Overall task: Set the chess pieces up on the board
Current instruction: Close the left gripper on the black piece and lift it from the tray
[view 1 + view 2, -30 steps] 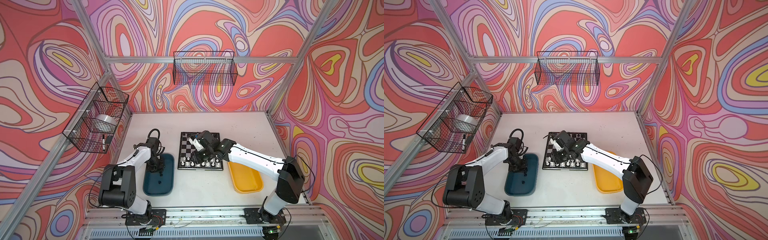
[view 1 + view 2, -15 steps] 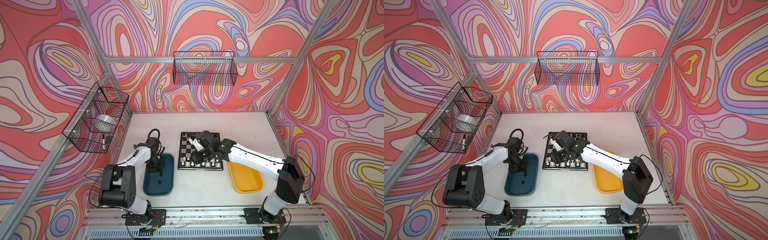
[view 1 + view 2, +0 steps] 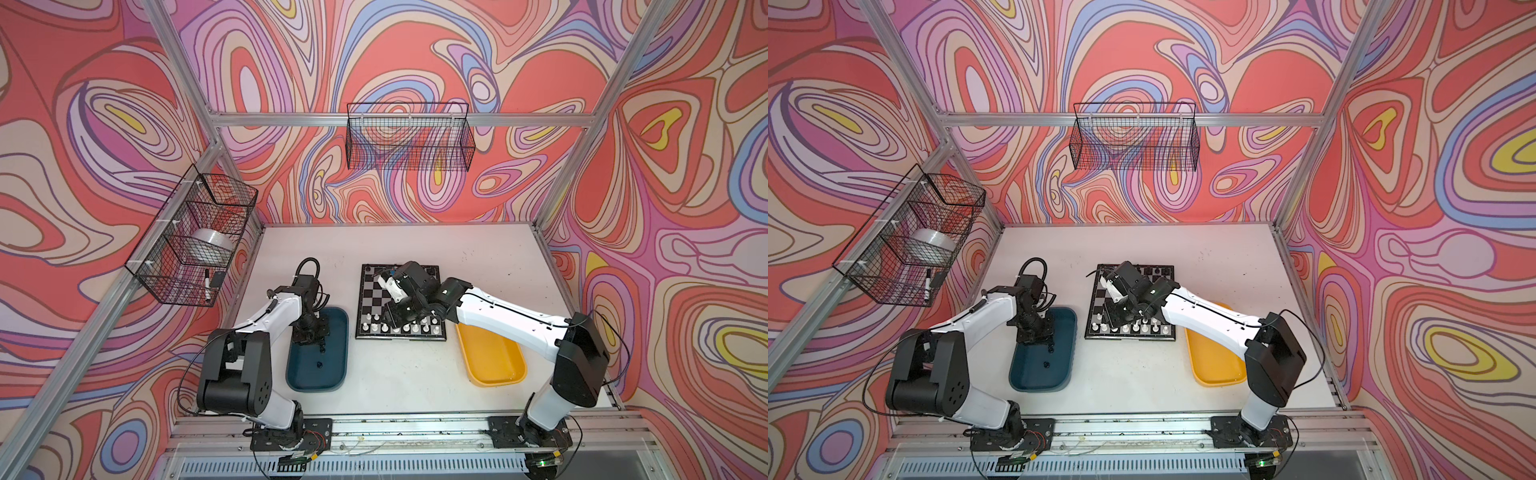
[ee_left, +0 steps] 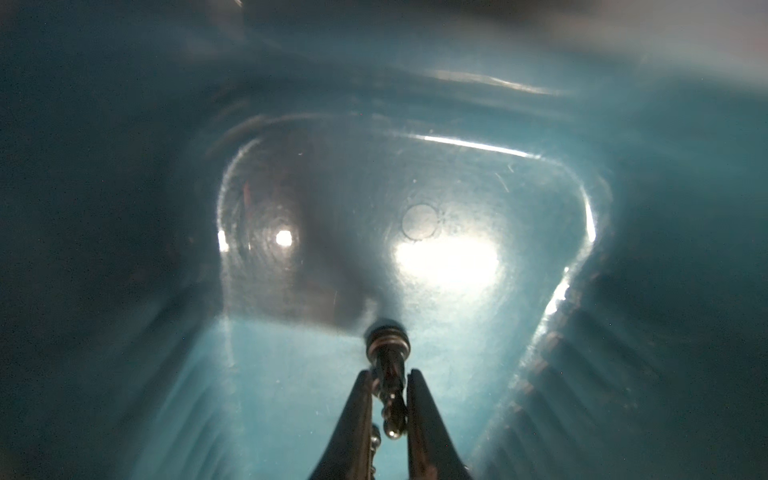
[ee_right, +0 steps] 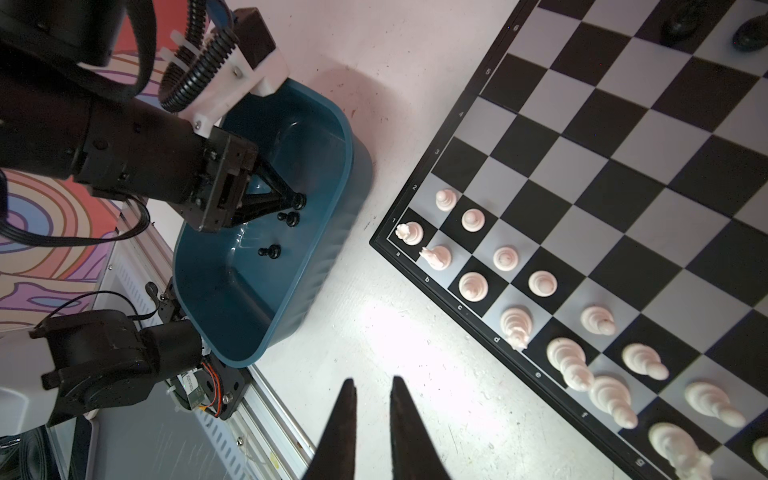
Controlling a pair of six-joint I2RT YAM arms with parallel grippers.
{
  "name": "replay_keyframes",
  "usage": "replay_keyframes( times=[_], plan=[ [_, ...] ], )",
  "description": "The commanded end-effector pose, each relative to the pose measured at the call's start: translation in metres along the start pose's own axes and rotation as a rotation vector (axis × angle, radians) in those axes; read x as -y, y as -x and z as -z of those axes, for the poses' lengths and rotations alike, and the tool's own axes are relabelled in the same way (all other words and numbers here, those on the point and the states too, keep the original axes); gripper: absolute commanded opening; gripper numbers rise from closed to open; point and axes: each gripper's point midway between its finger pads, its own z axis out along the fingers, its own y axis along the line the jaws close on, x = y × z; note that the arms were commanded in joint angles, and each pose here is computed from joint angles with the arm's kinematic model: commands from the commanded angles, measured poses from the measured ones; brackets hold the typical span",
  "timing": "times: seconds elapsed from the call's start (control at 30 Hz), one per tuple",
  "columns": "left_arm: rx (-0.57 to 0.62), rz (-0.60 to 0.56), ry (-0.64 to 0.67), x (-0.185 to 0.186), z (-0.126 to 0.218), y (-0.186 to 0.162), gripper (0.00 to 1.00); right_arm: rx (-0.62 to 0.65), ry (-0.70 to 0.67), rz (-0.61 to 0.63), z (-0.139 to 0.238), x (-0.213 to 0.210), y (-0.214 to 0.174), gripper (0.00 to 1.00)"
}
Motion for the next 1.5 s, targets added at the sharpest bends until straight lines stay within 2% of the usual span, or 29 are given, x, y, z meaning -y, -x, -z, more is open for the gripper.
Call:
replay_keyframes(
  times=[0.0, 0.3, 0.93, 1.47],
  plan=[
    [-0.006, 0.006, 0.019, -0.002, 0.002, -0.002, 0.18, 0.027, 0.005, 0.011, 0.004, -0.003, 0.002, 0.16],
    [-0.020, -0.010, 0.035, 0.000, -0.003, -0.003, 0.18, 0.028, 0.000, 0.010, 0.007, -0.003, 0.001, 0.16],
    [-0.004, -0.018, 0.053, -0.001, 0.002, 0.000, 0.00, 0.029, 0.000, 0.013, 0.006, -0.002, 0.000, 0.16],
    [0.057, -0.091, 0.018, 0.010, 0.030, 0.013, 0.00, 0.025, 0.004, 0.021, 0.003, -0.002, -0.001, 0.16]
  ],
)
